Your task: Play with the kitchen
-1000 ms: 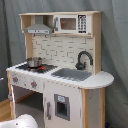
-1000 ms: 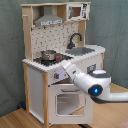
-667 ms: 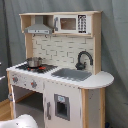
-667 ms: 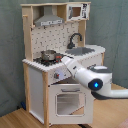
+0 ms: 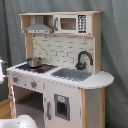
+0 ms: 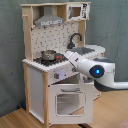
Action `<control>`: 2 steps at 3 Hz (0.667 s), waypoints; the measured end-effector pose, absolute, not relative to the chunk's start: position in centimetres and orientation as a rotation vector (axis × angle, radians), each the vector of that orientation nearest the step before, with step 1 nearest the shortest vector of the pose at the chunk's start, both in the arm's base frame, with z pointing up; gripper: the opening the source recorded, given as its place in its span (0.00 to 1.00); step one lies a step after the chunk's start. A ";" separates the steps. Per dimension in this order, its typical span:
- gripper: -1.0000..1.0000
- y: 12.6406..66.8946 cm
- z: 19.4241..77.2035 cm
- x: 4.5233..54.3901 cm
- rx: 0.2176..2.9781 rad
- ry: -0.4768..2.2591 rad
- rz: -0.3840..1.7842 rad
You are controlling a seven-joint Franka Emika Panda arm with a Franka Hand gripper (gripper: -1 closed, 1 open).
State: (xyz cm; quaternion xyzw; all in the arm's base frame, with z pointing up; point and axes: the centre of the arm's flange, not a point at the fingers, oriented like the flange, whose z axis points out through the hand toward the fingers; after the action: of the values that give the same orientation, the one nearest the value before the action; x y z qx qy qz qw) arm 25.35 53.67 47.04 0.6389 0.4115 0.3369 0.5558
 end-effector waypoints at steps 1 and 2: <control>1.00 51.6 47.4 26.0 1.545 1.039 0.695; 1.00 49.4 47.4 26.8 1.587 1.101 0.601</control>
State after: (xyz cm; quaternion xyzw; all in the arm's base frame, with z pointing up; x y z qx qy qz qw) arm 26.80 49.44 47.39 0.6650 0.4612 0.2516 0.5308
